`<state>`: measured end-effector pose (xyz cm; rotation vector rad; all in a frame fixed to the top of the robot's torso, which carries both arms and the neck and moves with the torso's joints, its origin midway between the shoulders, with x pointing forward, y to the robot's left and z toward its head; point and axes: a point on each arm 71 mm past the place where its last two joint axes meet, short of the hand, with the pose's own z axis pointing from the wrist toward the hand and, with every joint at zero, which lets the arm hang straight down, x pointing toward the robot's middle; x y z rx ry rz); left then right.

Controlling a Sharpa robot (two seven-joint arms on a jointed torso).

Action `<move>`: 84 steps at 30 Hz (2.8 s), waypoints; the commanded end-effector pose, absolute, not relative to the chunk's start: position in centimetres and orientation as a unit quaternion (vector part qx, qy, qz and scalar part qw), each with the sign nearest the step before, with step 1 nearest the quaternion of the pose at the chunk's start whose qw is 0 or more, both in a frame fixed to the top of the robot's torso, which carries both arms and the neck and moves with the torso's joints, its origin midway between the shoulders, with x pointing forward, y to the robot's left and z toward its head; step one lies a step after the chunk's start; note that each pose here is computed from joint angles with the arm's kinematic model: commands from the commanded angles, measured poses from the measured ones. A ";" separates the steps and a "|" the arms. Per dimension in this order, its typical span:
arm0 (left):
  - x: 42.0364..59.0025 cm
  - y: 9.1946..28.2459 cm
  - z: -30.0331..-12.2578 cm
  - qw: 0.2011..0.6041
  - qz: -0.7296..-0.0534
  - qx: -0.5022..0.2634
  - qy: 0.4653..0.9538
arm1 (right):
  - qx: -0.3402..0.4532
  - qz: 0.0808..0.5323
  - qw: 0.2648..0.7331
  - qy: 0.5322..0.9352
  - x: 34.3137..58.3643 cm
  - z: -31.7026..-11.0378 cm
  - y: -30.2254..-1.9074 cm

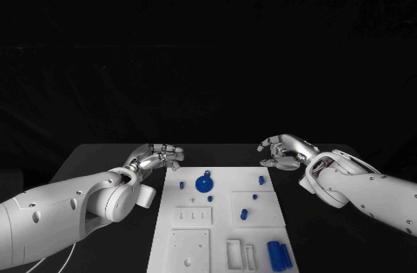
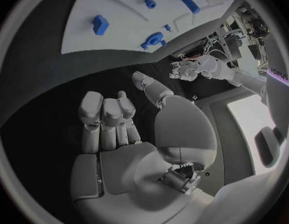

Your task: Assemble the parts on the task board

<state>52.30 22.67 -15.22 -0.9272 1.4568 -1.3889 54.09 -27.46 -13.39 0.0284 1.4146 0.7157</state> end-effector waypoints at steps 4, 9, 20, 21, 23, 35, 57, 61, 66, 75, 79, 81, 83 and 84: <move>52.2 22.2 -15.2 0.442 -0.572 -0.366 0.586 | 0.028 0.323 0.669 0.669 54.3 -15.4 -29.3; 52.1 22.2 -15.3 0.440 -0.573 -0.366 0.587 | 0.036 0.310 0.660 0.683 54.5 -17.3 -29.9; 51.8 22.2 -15.5 0.436 -0.574 -0.366 0.589 | 0.043 0.305 0.633 0.710 53.9 -21.5 -29.4; 51.8 22.2 -15.5 0.435 -0.573 -0.366 0.590 | 0.042 0.306 0.632 0.711 53.9 -21.6 -29.3; 51.8 22.2 -15.5 0.435 -0.573 -0.366 0.590 | 0.042 0.306 0.633 0.710 54.0 -21.6 -29.2; 51.8 22.2 -15.5 0.434 -0.574 -0.366 0.590 | 0.043 0.306 0.634 0.709 54.2 -21.7 -28.6; 51.8 22.6 -15.5 0.436 -0.571 -0.368 0.590 | 0.044 0.309 0.627 0.714 54.7 -21.9 -27.5; 51.8 22.6 -15.5 0.436 -0.571 -0.368 0.590 | 0.044 0.310 0.625 0.715 54.7 -22.0 -27.3; 51.8 22.6 -15.5 0.435 -0.571 -0.368 0.591 | 0.045 0.309 0.626 0.715 54.7 -22.0 -27.2; 51.8 22.6 -15.5 0.435 -0.571 -0.368 0.591 | 0.045 0.309 0.625 0.715 54.7 -22.0 -27.2; 51.8 22.6 -15.5 0.435 -0.571 -0.368 0.591 | 0.045 0.308 0.626 0.715 54.8 -22.0 -27.2; 51.8 22.6 -15.5 0.435 -0.571 -0.367 0.591 | 0.045 0.309 0.626 0.715 54.7 -22.0 -27.1; 51.8 22.5 -15.5 0.434 -0.571 -0.367 0.591 | 0.045 0.308 0.626 0.715 54.8 -22.0 -27.1; 51.9 22.6 -15.5 0.435 -0.571 -0.367 0.591 | 0.046 0.308 0.627 0.714 54.8 -22.0 -27.2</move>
